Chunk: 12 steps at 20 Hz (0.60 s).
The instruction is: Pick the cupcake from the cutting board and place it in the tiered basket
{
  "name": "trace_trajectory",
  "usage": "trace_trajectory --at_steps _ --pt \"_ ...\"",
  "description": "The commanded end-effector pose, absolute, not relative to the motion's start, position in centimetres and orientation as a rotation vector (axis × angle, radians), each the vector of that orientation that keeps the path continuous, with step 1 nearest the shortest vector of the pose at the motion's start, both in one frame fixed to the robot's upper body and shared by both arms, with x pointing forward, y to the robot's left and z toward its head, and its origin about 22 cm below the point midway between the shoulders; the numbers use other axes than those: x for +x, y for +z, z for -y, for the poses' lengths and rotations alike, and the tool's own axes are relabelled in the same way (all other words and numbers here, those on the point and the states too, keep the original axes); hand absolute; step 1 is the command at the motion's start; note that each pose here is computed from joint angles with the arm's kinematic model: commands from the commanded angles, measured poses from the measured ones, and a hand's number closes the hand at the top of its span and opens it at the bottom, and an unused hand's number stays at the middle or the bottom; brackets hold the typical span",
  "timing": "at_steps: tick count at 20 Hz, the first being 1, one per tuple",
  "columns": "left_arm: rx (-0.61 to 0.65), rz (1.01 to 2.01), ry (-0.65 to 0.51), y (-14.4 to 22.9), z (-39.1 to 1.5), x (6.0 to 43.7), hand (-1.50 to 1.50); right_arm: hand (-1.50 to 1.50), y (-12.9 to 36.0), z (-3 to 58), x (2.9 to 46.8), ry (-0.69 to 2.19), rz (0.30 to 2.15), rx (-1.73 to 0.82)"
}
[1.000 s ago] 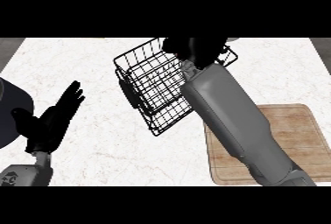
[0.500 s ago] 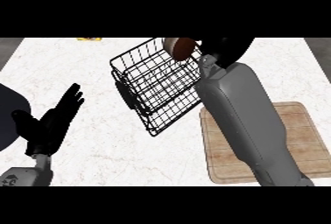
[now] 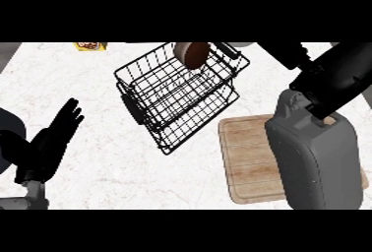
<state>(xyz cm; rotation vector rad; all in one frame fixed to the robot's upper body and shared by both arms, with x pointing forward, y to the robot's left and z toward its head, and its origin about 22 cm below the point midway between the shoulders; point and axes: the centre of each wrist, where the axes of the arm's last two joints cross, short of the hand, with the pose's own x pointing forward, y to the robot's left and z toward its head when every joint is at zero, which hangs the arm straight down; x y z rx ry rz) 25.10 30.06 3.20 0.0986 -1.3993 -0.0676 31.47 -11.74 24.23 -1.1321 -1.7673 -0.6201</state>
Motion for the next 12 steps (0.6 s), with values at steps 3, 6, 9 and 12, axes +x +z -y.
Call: trace_trajectory --at_steps 3,6,9,12 --pt "0.101 1.396 -0.058 2.7 -30.4 24.8 0.0 -1.5 24.8 15.1 23.5 -0.768 1.667 -1.103" --pt "0.105 1.415 -0.066 3.3 -29.2 25.3 0.0 -1.5 24.7 18.2 19.8 -0.783 1.678 -1.147" --pt "0.099 1.412 -0.048 2.9 -30.9 24.6 0.0 -1.5 24.7 19.4 15.9 -0.768 1.659 -1.158" --pt "0.092 1.415 -0.08 2.2 -29.4 25.0 0.0 -1.5 24.3 20.3 12.3 -0.75 1.67 -1.141"
